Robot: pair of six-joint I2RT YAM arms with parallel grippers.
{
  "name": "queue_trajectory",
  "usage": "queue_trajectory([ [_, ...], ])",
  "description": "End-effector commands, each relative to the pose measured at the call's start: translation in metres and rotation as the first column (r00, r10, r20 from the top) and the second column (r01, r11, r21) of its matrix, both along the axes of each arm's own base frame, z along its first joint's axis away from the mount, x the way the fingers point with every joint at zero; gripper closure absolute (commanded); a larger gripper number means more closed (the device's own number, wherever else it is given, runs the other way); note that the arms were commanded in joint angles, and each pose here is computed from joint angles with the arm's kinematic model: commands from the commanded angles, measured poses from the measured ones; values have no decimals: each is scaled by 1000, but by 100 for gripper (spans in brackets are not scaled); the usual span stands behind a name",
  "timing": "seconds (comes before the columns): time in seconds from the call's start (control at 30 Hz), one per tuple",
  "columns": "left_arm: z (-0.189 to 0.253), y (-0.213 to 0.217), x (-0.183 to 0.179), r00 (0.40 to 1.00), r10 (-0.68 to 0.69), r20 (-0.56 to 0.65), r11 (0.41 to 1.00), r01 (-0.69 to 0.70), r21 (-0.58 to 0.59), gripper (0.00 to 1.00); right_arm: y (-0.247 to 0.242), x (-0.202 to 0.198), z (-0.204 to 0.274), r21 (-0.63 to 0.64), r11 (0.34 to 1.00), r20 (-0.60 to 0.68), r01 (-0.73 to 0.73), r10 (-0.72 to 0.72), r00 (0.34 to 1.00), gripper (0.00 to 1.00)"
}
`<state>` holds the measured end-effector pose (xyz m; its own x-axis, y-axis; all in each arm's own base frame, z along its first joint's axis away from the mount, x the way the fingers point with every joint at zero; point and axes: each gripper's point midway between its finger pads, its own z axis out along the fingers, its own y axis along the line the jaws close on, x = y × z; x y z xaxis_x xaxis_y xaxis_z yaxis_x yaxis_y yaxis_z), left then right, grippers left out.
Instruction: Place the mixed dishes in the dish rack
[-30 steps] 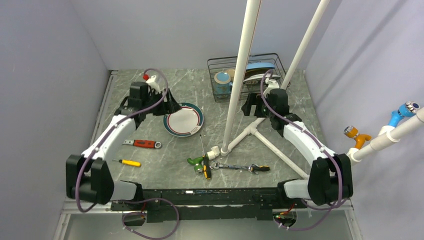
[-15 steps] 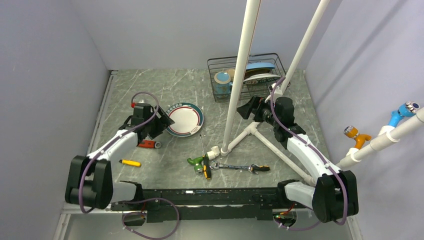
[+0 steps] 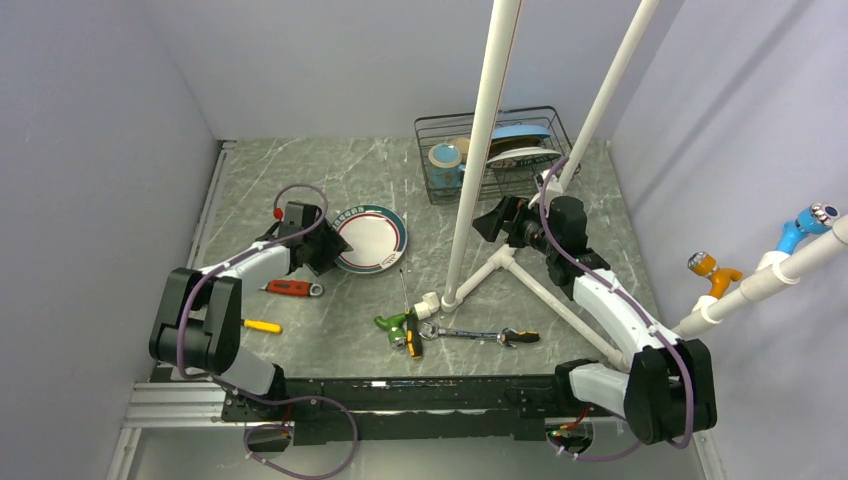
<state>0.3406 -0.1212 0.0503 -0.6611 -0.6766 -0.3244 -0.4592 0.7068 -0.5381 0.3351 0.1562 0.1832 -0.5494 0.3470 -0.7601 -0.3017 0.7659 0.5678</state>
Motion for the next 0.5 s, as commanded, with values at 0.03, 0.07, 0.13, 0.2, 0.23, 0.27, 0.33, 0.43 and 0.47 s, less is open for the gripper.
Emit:
queue_trajectory([
  [0.03, -2, 5, 6, 1000, 15, -10, 999, -15, 47, 40, -2, 8, 3, -8, 1000, 7, 12, -12, 1000, 0],
  [0.07, -5, 7, 4, 1000, 15, -26, 998, -13, 63, 43, -2, 9, 2, -9, 1000, 4, 13, -13, 1000, 0],
  [0.13, -10, 10, 1, 999, 9, -44, 996, -5, 89, 51, -1, 12, -1, -8, 1000, -8, 13, -13, 1000, 0],
  [0.2, -11, 9, 1, 999, -8, -51, 995, 14, 101, 59, 1, 15, -1, -3, 1000, -20, 13, -13, 1000, 0],
  [0.23, -11, 9, 1, 998, -19, -52, 994, 25, 111, 64, 1, 17, -1, 1, 1000, -26, 15, -15, 1000, 0],
  [0.27, -8, 8, 2, 998, -31, -48, 992, 36, 117, 67, 2, 18, -1, 6, 1000, -30, 15, -15, 999, 0],
  [0.33, -3, 6, 4, 998, -59, -35, 990, 63, 129, 70, 5, 21, 0, 19, 1000, -37, 9, -9, 999, 0],
  [0.43, 7, 9, 8, 997, -70, -12, 982, 71, 174, 75, 11, 22, 1, 44, 999, -48, -13, 15, 999, 0],
  [0.47, 9, 8, 9, 997, -76, -7, 981, 76, 177, 77, 12, 22, 0, 49, 999, -53, -17, 20, 998, 0],
])
